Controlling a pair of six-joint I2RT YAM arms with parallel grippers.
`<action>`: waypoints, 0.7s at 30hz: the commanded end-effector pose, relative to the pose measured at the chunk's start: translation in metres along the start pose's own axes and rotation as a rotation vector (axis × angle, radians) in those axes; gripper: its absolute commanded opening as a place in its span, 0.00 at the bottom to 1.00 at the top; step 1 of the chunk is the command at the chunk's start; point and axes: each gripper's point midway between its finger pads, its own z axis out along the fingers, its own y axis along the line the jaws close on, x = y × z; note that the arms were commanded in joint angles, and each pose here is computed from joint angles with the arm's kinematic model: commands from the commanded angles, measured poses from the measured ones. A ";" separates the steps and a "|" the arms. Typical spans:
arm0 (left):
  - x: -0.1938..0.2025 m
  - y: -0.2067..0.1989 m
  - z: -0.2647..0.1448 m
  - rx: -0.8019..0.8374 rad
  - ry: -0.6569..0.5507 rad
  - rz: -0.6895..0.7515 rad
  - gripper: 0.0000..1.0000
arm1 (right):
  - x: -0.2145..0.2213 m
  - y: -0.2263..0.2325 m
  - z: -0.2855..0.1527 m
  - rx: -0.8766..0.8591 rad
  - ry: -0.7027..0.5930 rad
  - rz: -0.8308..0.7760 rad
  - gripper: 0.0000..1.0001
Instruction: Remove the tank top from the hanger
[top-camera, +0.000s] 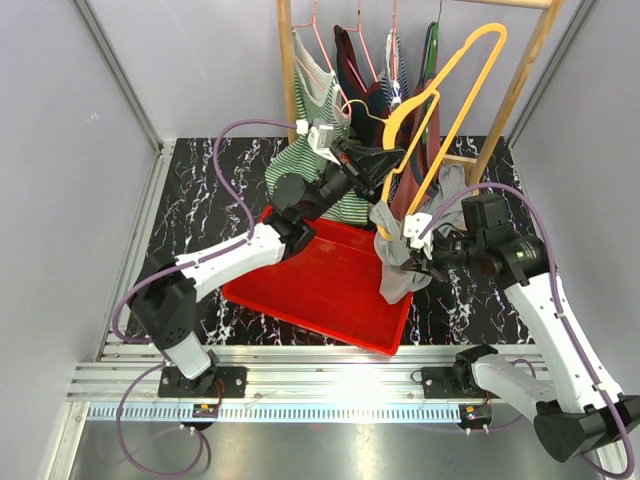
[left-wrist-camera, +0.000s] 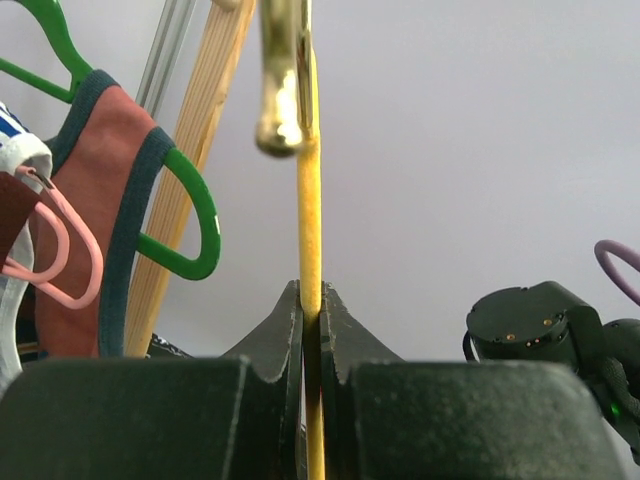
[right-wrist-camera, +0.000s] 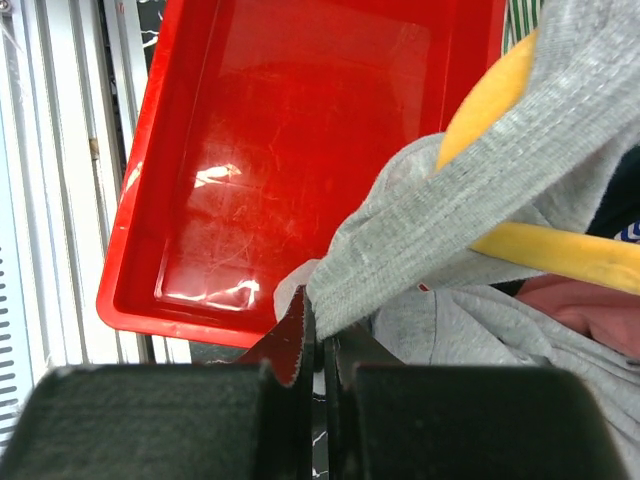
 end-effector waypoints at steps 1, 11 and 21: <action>-0.067 -0.021 0.012 0.060 -0.235 0.079 0.00 | 0.013 0.015 0.007 -0.053 0.042 0.032 0.00; -0.060 -0.016 0.029 0.077 -0.251 0.054 0.00 | 0.040 0.001 0.014 0.029 0.173 0.033 0.00; -0.093 -0.044 0.008 0.094 -0.259 0.221 0.00 | 0.030 -0.022 -0.032 0.246 0.250 0.036 0.00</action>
